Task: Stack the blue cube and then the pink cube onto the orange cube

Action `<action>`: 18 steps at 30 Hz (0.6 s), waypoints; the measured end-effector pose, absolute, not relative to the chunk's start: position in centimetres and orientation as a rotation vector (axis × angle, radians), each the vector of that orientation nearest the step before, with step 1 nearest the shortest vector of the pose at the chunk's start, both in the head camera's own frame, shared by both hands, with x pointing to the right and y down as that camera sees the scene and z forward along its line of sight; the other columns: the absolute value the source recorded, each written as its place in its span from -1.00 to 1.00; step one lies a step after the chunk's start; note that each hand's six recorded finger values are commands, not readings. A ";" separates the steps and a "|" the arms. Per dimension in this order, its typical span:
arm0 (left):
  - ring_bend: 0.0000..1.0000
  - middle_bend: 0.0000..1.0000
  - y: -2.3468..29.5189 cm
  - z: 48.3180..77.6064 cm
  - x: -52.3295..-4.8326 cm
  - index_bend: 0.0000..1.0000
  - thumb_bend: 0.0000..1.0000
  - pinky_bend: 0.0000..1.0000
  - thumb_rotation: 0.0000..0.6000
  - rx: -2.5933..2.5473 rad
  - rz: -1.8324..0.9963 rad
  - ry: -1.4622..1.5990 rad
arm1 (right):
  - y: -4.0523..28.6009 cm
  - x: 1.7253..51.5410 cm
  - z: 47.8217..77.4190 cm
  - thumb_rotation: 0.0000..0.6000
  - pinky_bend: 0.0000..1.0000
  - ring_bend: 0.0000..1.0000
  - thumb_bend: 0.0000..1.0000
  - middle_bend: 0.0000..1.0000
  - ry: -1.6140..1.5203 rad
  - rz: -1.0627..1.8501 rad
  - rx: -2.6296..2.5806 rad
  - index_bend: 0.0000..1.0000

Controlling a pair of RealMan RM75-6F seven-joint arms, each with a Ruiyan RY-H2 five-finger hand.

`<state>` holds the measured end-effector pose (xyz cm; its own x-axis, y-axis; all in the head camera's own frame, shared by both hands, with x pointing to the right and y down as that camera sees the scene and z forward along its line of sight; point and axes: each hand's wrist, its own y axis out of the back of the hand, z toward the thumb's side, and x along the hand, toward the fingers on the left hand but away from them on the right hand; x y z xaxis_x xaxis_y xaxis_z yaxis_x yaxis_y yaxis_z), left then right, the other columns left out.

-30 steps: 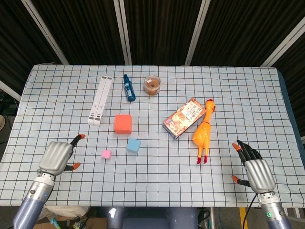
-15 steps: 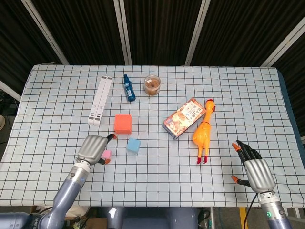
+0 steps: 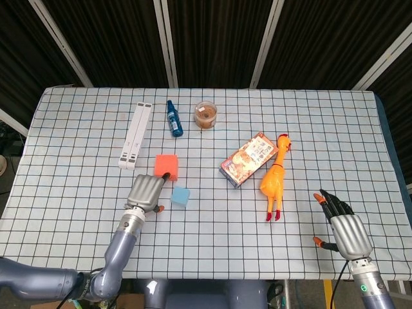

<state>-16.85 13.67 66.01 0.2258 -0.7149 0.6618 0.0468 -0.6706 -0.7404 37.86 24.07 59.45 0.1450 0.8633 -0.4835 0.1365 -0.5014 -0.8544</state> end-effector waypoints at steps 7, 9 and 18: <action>0.58 1.00 13.6 67.0 -15.5 -0.50 -0.63 0.54 1.00 -1.848 -1.511 0.588 | 24.0 38.0 59.4 1.00 -0.60 -0.75 -0.68 -0.85 -0.967 1.410 -1.763 -0.80; 0.58 1.00 13.7 67.1 -15.2 -0.49 -0.62 0.54 1.00 -1.846 -1.507 0.581 | 24.0 38.0 59.4 1.00 -0.60 -0.75 -0.68 -0.85 -0.967 1.410 -1.764 -0.80; 0.58 1.00 13.9 67.1 -13.8 -0.42 -0.62 0.54 1.00 -1.844 -1.481 0.557 | 24.0 38.1 59.3 1.00 -0.60 -0.75 -0.68 -0.85 -0.971 1.409 -1.764 -0.80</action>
